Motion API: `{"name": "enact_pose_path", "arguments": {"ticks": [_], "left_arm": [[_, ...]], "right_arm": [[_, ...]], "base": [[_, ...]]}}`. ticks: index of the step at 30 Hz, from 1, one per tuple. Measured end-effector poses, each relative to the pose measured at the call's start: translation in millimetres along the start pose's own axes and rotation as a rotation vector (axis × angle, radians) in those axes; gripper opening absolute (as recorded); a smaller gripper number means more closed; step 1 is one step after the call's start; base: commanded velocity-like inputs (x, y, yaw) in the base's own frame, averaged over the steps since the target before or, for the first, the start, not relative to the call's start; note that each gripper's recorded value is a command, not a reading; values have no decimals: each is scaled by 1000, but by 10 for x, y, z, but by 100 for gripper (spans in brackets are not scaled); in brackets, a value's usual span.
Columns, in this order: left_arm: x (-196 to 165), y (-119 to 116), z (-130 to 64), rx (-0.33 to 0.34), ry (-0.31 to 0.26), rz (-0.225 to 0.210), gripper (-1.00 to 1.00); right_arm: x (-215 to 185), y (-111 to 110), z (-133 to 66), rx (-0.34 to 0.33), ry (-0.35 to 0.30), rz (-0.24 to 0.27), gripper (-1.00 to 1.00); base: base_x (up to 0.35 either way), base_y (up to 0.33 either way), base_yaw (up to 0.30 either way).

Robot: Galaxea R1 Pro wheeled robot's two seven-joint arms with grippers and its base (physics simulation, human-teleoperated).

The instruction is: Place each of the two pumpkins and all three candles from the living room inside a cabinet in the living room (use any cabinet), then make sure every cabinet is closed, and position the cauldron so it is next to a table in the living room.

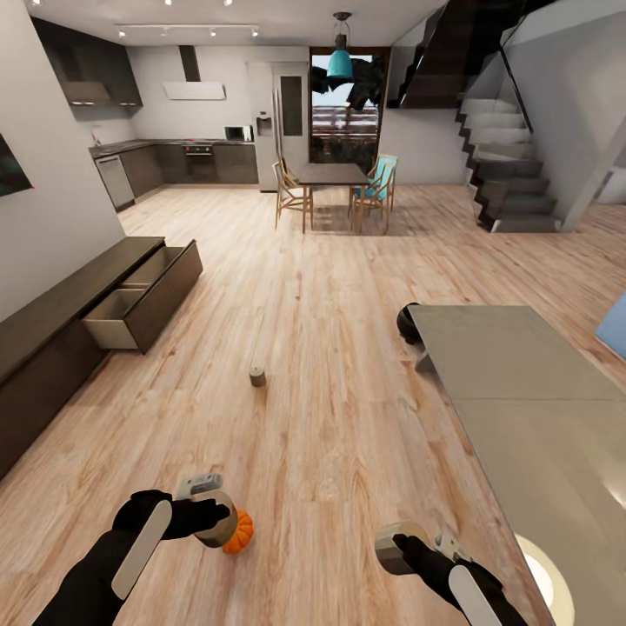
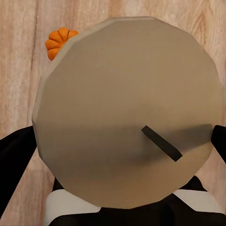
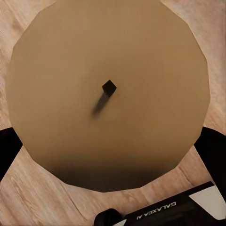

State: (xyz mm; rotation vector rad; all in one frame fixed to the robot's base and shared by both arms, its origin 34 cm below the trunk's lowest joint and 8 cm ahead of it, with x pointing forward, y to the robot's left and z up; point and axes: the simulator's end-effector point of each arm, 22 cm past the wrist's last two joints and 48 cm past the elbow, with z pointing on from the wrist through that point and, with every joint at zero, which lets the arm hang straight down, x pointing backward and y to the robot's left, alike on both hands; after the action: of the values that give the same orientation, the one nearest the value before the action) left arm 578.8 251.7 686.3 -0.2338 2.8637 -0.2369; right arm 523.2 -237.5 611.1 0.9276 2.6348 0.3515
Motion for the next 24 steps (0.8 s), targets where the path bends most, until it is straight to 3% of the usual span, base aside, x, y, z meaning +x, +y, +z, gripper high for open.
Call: {"name": "enact_pose_path", "arguments": {"ticks": [9, 24], "left_arm": [[-2, -4, -2, 2, -1, -2, -100], [13, 9, 17, 0, 4, -3, -100]], "right_arm": [[11, 34, -3, -3, 0, -12, -100], [55, 23, 16, 5, 9, -22, -100]], "base": [[223, -95, 27], [203, -162, 254]]}}
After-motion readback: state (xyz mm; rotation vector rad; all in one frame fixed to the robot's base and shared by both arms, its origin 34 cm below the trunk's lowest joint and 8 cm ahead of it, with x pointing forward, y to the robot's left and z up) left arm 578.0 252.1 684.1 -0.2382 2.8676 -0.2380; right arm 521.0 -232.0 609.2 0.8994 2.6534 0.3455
